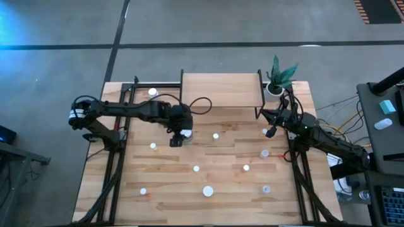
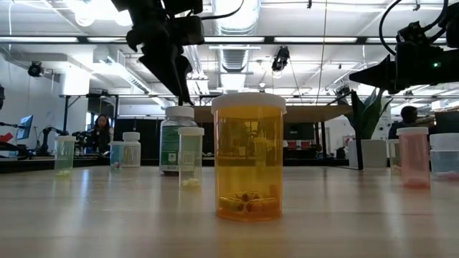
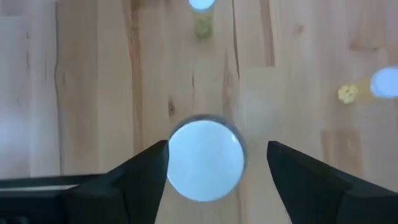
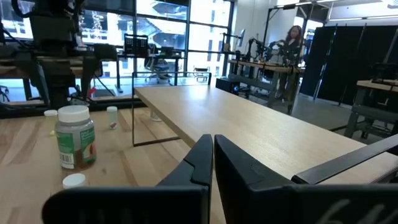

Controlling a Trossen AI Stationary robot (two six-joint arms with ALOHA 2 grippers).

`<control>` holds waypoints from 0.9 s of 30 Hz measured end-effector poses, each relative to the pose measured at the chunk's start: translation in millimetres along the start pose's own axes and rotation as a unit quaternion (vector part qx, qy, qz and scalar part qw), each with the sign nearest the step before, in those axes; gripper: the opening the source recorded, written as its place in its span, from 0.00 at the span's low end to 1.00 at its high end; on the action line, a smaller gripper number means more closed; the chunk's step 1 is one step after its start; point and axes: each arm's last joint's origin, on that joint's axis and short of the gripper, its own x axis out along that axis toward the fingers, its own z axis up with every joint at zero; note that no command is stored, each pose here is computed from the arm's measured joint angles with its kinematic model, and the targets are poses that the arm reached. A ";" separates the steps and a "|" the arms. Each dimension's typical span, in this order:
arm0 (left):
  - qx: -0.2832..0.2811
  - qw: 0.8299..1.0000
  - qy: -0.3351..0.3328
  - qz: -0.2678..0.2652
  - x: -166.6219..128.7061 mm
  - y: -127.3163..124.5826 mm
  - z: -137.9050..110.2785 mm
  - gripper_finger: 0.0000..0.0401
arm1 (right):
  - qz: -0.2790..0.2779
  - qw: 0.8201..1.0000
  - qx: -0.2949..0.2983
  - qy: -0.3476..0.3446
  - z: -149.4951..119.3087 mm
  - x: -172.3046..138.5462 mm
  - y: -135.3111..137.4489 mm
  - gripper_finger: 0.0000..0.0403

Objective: Pick and place medicine bottles onto shelf by color
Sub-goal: Put the green pill bottle on the shelf

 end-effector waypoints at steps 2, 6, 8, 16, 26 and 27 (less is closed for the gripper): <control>-0.006 1.000 -0.005 0.000 1.0 0.0 0.4 0.70 | 0.000 1.000 0.000 0.000 0.0 0.0 0.0 0.02; -0.009 1.000 0.007 -0.003 11.9 -0.2 -2.4 0.74 | 0.000 1.000 0.000 0.000 0.0 0.0 0.0 0.02; -0.007 1.000 0.011 -0.001 17.7 0.3 -1.1 0.75 | 0.000 1.000 0.000 0.000 0.0 0.0 0.0 0.02; 0.014 0.999 0.045 -0.008 35.8 0.3 -3.7 0.75 | 0.000 1.000 0.000 0.000 0.0 0.0 0.0 0.02; 0.026 0.999 0.036 -0.006 24.5 1.0 2.3 0.61 | 0.000 1.000 0.000 0.000 0.0 0.0 0.0 0.02; 0.026 0.999 0.034 -0.006 23.1 1.3 3.7 0.57 | 0.000 1.000 0.000 0.000 0.0 0.0 0.0 0.02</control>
